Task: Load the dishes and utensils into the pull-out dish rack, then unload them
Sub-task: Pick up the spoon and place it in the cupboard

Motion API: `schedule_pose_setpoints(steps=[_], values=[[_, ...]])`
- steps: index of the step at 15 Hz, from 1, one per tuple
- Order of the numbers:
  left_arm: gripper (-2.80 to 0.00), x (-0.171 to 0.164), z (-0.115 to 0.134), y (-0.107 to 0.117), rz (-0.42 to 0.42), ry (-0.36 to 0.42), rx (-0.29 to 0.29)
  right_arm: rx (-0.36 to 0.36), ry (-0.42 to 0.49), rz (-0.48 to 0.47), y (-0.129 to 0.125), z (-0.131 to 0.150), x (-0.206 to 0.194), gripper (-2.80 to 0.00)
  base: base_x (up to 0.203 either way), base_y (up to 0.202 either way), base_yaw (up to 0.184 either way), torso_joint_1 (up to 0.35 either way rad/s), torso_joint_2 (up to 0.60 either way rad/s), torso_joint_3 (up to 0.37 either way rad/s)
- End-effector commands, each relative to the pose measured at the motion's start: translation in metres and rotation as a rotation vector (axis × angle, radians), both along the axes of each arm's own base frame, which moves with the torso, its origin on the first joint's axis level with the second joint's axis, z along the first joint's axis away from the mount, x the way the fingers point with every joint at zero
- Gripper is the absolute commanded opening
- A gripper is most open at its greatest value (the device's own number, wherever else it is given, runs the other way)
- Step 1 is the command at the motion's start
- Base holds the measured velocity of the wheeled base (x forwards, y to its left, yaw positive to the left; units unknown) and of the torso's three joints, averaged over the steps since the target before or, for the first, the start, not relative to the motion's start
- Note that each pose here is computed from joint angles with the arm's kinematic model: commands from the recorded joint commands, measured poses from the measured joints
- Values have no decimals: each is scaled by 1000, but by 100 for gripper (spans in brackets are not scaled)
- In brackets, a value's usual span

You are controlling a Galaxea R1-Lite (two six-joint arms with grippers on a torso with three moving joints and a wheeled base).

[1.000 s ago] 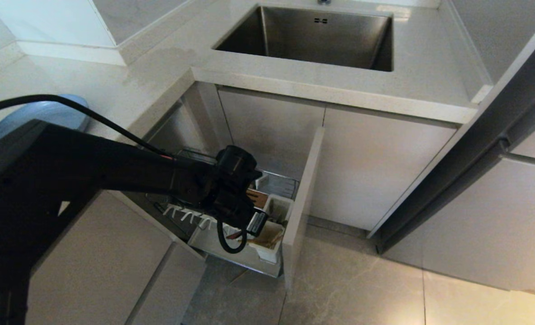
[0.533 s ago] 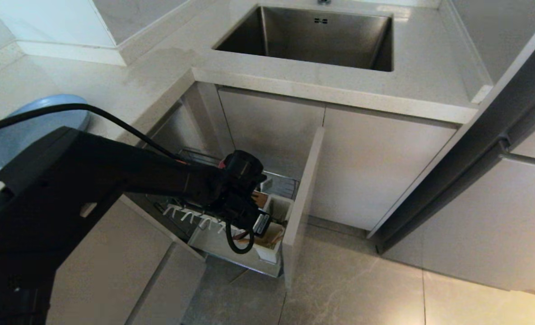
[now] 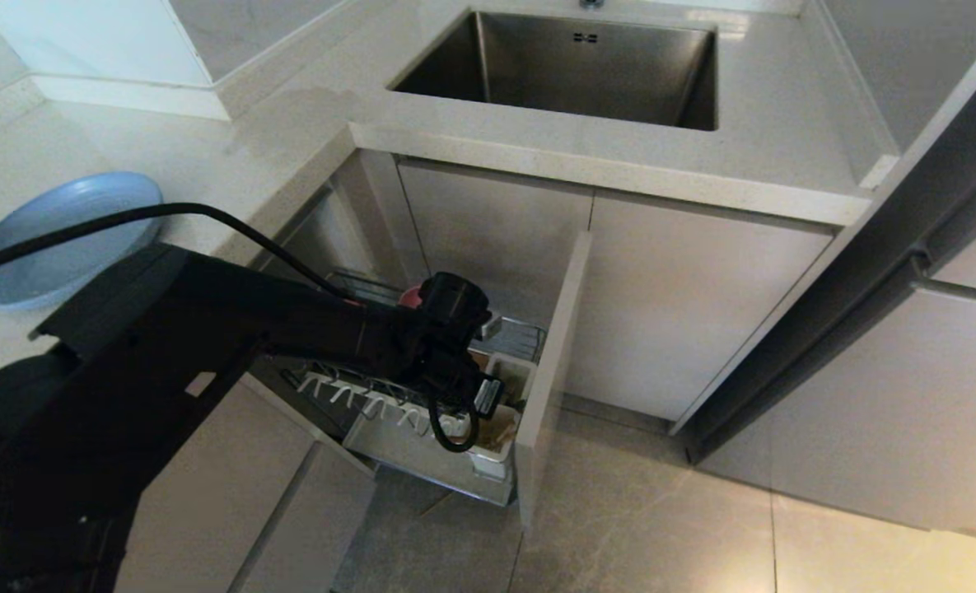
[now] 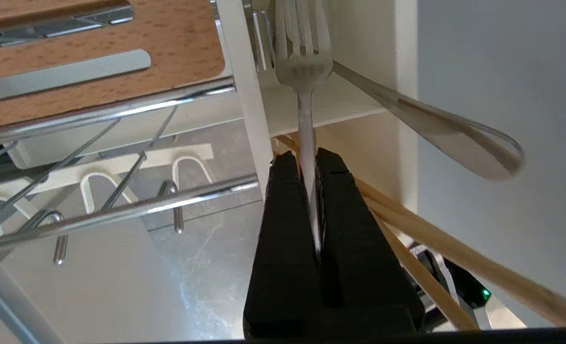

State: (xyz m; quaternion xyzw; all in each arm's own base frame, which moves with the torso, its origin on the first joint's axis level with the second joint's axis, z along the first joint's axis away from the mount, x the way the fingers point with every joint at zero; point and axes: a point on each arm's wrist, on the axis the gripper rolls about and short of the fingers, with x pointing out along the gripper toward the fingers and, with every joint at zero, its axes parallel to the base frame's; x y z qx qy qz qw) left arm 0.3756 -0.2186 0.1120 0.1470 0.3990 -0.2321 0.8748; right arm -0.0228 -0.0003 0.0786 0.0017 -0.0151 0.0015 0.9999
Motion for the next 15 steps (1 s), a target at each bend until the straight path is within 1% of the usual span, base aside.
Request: schedule_pose_setpoints(steps=[1, 7, 9, 15], values=[[-280, 2, -4, -1, 4, 4, 1, 0, 9, 0, 0, -2, 1, -280, 0, 0, 0, 0, 0, 0], [-280, 7, -2, -4, 18, -29, -34, 0, 9, 0, 0, -3, 1, -280, 0, 0, 0, 0, 0, 0], [-280, 10, 0, -6, 28, -57, -61, 0, 8, 0, 0, -2, 1, -280, 0, 0, 0, 0, 0, 0], [-280, 11, 0, -7, 28, -59, -62, 0, 9, 0, 0, -2, 1, -280, 0, 0, 0, 0, 0, 0]])
